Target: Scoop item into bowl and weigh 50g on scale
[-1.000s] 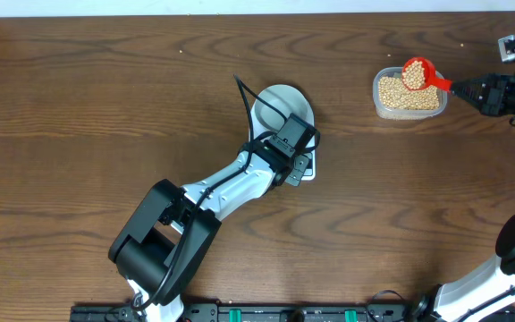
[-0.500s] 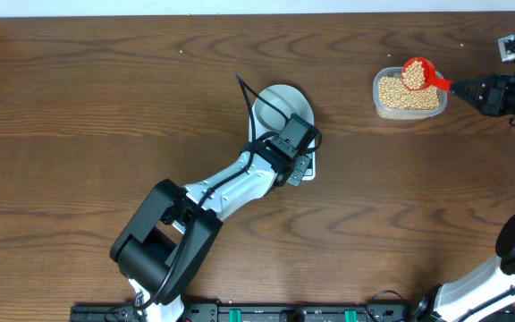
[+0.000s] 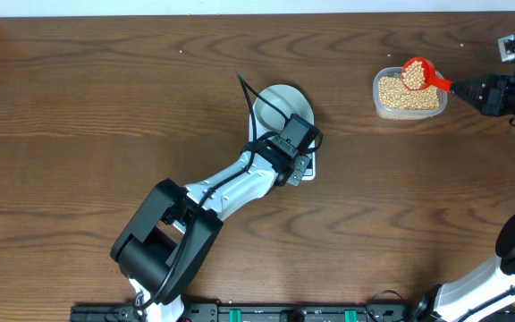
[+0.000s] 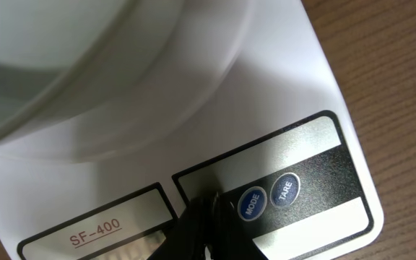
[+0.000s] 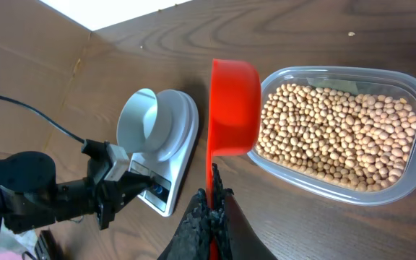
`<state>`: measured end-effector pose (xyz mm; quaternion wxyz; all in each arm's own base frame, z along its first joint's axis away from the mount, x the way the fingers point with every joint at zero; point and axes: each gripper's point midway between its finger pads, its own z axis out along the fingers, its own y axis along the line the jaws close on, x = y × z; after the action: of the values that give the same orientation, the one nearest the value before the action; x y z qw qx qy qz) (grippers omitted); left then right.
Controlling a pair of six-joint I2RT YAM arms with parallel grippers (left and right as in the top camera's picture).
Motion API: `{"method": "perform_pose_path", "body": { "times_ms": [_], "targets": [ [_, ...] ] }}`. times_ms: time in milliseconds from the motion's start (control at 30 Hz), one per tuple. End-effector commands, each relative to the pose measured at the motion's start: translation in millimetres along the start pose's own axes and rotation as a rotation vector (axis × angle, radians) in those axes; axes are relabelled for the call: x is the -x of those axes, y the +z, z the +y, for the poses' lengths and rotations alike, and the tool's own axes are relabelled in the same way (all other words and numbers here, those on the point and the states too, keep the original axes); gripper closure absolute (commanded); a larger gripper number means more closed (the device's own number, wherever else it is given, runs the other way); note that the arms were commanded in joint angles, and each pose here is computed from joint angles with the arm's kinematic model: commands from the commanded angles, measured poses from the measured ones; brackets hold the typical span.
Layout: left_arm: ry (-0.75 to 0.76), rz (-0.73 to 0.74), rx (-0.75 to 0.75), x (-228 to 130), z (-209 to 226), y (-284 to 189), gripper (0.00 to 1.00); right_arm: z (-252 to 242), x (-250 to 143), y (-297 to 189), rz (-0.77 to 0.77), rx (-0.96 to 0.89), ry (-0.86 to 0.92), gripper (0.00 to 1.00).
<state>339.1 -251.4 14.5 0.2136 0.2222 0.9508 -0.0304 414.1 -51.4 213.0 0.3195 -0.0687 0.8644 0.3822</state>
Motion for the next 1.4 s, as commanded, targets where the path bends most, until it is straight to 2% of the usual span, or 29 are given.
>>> {"method": "perform_pose_path", "body": {
  "times_ms": [0, 167, 267, 433, 567, 767, 967, 1000, 1067, 1100, 1133, 1367],
  "targets": [
    [-0.003, 0.124, 0.098, -40, 22, 26, 0.93, 13, 7, -5, -0.024, 0.017, -0.04, 0.99],
    [-0.008, 0.107, 0.094, -35, 22, 20, 0.93, 13, 7, -5, -0.024, 0.017, -0.04, 0.99],
    [-0.02, 0.047, 0.081, -17, 21, -1, 0.93, 13, 7, -5, -0.023, 0.017, -0.04, 0.99],
    [-0.046, -0.156, 0.04, 28, 22, -77, 0.93, 13, 7, -5, -0.024, 0.017, -0.04, 0.99],
    [-0.007, -0.299, 0.02, 47, 27, -140, 0.93, 13, 7, -5, -0.024, 0.017, -0.041, 0.99],
    [0.081, -0.382, 0.026, 42, 35, -196, 0.93, 13, 7, -5, -0.024, 0.017, -0.044, 0.99],
    [0.115, -0.321, 0.036, 24, 39, -197, 0.92, 13, 7, -5, -0.024, 0.017, -0.044, 0.99],
    [0.116, -0.315, 0.037, 23, 39, -197, 0.86, 13, 7, -5, -0.024, 0.017, -0.044, 0.99],
    [0.116, -0.313, 0.037, 23, 39, -197, 0.59, 13, 7, -5, -0.024, 0.017, -0.051, 0.99],
    [0.117, -0.314, 0.037, 23, 39, -197, 0.11, 13, 7, -5, -0.024, 0.017, -0.051, 0.99],
    [0.117, -0.314, 0.037, 23, 39, -197, 0.02, 13, 7, -5, -0.024, 0.017, -0.051, 0.99],
    [0.116, -0.317, 0.037, 23, 39, -197, 0.01, 13, 6, -5, -0.02, 0.018, -0.071, 0.99]
  ]
}}
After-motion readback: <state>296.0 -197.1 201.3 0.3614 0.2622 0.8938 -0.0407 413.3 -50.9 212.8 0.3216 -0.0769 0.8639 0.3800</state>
